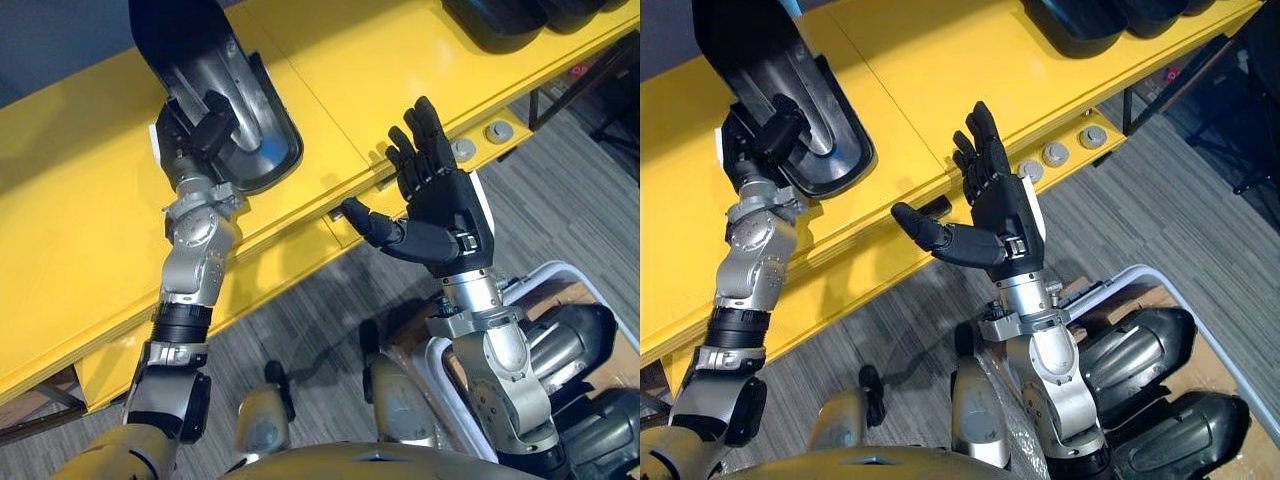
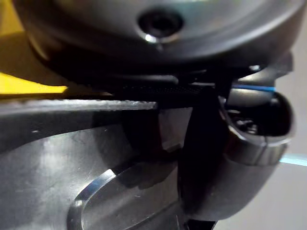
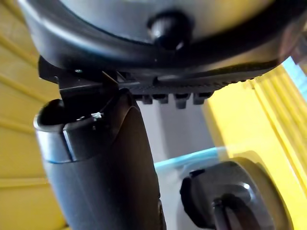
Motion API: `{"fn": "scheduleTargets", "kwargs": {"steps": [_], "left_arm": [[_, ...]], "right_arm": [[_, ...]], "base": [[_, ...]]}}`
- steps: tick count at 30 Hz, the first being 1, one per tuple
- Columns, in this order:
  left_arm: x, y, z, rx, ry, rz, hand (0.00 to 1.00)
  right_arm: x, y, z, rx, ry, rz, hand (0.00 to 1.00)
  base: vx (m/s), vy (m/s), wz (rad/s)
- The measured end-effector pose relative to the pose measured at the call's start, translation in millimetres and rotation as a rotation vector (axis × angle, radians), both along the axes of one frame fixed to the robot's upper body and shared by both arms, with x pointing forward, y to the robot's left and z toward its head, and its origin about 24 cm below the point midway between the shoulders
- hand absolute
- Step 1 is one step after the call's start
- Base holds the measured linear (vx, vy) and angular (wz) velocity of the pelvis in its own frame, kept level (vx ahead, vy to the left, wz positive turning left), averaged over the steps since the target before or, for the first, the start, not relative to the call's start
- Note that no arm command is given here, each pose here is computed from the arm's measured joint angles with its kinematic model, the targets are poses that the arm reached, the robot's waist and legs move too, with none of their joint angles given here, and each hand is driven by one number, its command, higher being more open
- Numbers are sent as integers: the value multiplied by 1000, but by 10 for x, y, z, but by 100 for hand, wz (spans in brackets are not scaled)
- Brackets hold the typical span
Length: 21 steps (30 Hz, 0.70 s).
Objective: Walk over and take three plastic housings, then place them on the shelf
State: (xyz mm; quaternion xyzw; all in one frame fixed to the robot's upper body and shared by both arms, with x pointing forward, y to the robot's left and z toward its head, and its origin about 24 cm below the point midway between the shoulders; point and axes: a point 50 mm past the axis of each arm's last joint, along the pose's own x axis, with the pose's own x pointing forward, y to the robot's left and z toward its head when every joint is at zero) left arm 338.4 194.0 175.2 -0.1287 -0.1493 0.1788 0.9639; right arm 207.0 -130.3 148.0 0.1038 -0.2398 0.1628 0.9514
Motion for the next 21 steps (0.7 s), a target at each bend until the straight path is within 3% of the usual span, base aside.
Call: {"fn": "scheduleTargets", "kwargs": {"steps": [21], "left_arm": [[191,271,-18,14,88,59,100]], "right_arm": [[-5,-1,-11,21,15,-1,100]], "base": [[-14,1,-3]]}}
